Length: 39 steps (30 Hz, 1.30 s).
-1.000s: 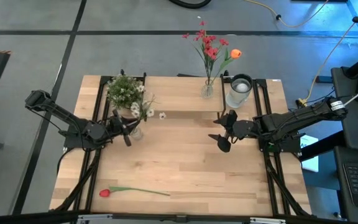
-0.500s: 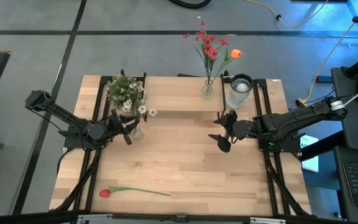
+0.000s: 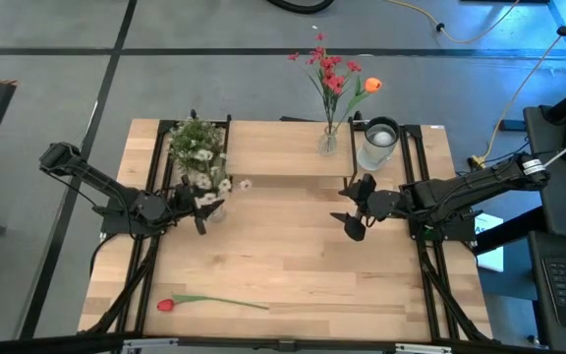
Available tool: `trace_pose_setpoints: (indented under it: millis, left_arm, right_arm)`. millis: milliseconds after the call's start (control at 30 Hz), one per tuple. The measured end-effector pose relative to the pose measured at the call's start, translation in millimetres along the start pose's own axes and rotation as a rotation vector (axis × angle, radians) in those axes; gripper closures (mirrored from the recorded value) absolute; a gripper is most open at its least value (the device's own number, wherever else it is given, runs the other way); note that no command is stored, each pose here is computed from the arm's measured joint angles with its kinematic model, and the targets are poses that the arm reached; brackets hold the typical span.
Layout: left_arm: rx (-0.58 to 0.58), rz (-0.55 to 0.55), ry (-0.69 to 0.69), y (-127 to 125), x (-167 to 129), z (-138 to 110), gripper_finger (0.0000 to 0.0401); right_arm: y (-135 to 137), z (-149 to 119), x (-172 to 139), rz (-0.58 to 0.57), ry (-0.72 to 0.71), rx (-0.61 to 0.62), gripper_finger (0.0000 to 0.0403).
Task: Pick and place flowers into a vace then onto a shelf
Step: Put the white flowers into the transparent vase, then put the red flower into the transparent vase
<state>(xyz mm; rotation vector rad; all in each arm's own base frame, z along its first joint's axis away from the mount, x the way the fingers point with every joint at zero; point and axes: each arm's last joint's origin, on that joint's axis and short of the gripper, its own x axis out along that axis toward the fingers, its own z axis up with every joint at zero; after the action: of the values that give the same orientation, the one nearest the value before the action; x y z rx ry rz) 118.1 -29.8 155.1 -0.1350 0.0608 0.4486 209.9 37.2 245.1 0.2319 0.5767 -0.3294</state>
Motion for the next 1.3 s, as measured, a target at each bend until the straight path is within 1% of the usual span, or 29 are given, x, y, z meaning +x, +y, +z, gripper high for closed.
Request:
trace_pose_setpoints:
  millis: [133, 300, 533, 733, 867, 1000, 1133, 1233, 1300]
  left_arm:
    - [0.038, 0.007, 0.035, 0.2, 0.2, -2.0, 0.0212]
    - [0.102, 0.024, 0.118, -0.9, 0.2, 2.0, 0.0212]
    - [0.084, 0.015, 0.182, -3.6, -0.5, 13.9, 0.0212]
    - [0.098, 0.043, 0.286, -0.7, -4.0, 17.5, 0.0212]
    - [0.096, 0.036, 0.349, 0.2, -6.7, 22.3, 0.0212]
    - [0.106, 0.015, 0.395, -0.3, -9.3, 32.7, 0.0212]
    - [0.156, 0.018, 0.463, 2.5, -14.7, 45.4, 0.0212]
    - [0.144, 0.026, 0.489, 3.9, -17.9, 54.7, 0.0212]
    - [0.142, 0.006, 0.517, 4.1, -20.0, 60.0, 0.0212]
  right_arm:
    - [0.0, 0.0, 0.0, 0.000, 0.000, 0.000, 0.0049]
    - [0.0, 0.0, 0.0, 0.000, 0.000, 0.000, 0.0049]
    - [0.1, 0.0, 0.0, 0.000, 0.000, 0.000, 0.0049]
    - [0.1, 0.0, 0.0, 0.001, 0.000, 0.000, 0.0049]
    - [0.1, 0.0, 0.0, 0.000, 0.000, -0.001, 0.0049]
    - [0.1, 0.0, 0.0, 0.000, 0.000, -0.001, 0.0049]
    - [0.1, 0.0, 0.0, 0.000, 0.000, -0.002, 0.0049]
    - [0.1, 0.0, 0.0, 0.000, 0.000, -0.002, 0.0049]
    - [0.0, 0.0, 0.0, 0.000, 0.000, -0.002, 0.0049]
